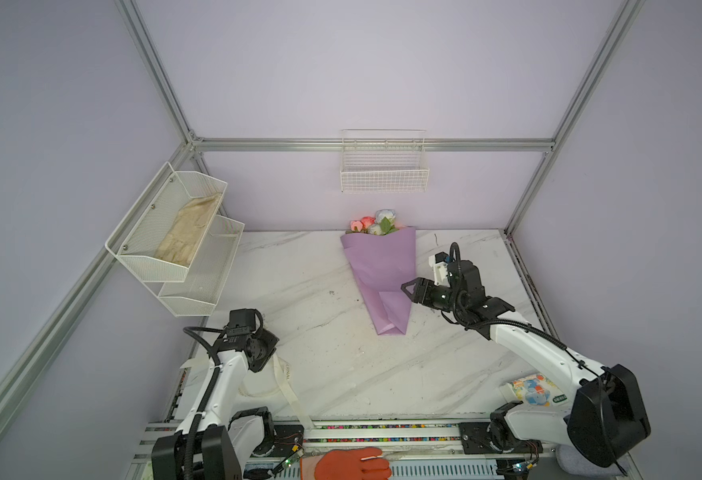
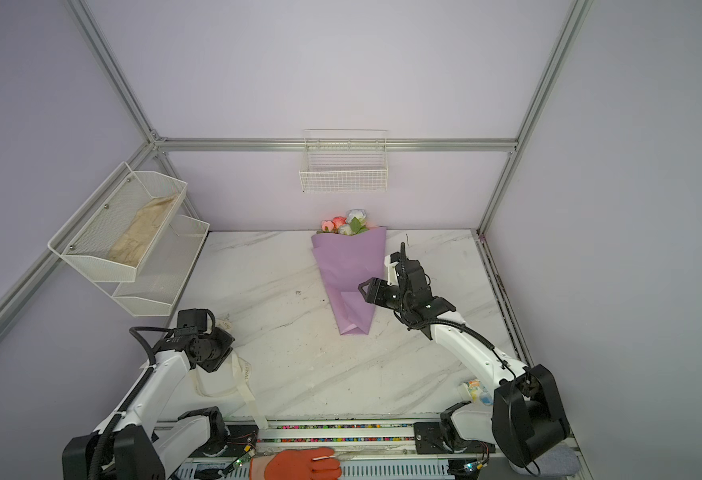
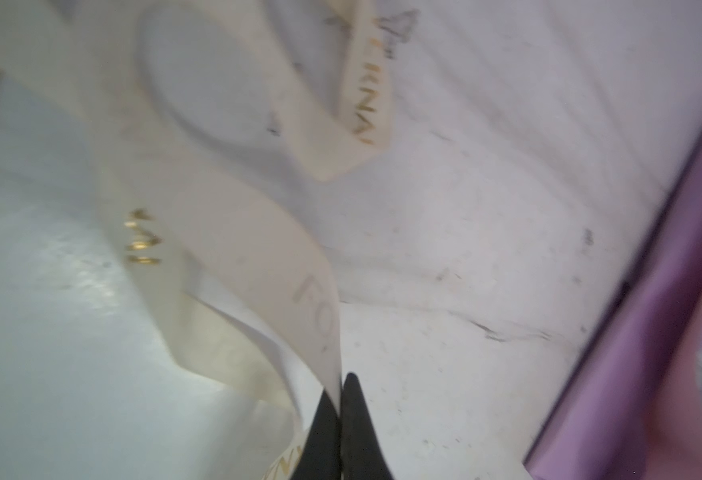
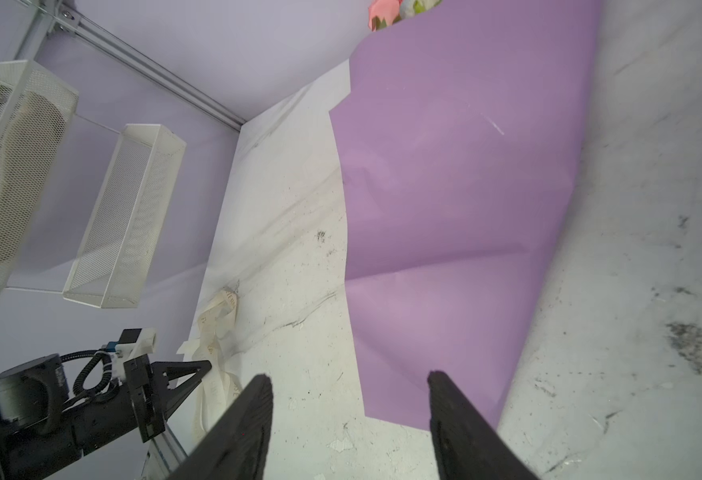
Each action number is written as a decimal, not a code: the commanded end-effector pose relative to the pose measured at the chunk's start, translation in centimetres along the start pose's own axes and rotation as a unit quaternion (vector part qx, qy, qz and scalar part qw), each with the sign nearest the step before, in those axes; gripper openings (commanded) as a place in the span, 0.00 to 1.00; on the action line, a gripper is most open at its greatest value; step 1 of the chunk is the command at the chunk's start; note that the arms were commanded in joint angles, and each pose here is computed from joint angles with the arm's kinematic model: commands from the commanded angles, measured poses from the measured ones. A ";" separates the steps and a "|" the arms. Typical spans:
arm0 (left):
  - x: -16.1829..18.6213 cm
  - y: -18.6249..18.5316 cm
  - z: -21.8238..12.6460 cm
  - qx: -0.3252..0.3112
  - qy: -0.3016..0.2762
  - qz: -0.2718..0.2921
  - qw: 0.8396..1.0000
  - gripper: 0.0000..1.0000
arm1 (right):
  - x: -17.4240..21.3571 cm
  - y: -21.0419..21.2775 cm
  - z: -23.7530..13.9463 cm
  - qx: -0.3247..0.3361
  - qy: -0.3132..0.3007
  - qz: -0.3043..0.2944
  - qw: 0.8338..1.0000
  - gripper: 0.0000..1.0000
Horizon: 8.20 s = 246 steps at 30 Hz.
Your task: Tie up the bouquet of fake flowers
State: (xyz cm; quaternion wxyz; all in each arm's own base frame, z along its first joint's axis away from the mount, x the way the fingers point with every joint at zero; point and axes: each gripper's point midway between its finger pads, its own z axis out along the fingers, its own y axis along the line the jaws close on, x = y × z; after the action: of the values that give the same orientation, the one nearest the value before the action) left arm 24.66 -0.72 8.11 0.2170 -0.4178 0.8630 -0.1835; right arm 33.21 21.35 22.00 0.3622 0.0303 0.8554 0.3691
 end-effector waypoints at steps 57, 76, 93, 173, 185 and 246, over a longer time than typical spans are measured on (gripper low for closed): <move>9.2 -19.6 -10.4 0.233 -0.020 0.286 0.929 0.89 | -0.8 5.7 -11.3 0.068 -0.206 -0.150 0.965 0.00; 2.8 -4.0 -2.3 -0.045 -0.050 0.154 0.986 1.00 | -11.2 2.9 -28.4 0.344 -0.389 -0.168 0.838 0.00; 4.8 -5.2 6.1 -0.077 0.062 0.153 0.983 0.89 | -12.3 -6.8 -16.7 0.342 -0.195 -0.116 0.912 0.00; -1.5 -1.4 6.8 -0.232 0.034 0.151 0.960 0.19 | -15.2 -17.9 -25.4 0.425 -0.300 0.044 0.853 0.00; -9.0 -4.8 -5.5 -0.157 -0.221 0.129 0.954 0.00 | -15.1 -18.4 -26.2 0.434 -0.315 0.064 0.842 0.00; -1.1 -23.8 2.4 0.248 0.040 0.266 0.930 1.00 | -9.2 -15.1 5.2 0.039 -0.020 0.080 0.996 0.59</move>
State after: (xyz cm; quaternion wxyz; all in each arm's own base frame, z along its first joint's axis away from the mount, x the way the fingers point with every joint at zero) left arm 37.46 -8.55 12.62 0.2812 -0.1785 0.9139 -0.2320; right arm 44.69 8.02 13.68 0.3345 0.1417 0.8815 0.3015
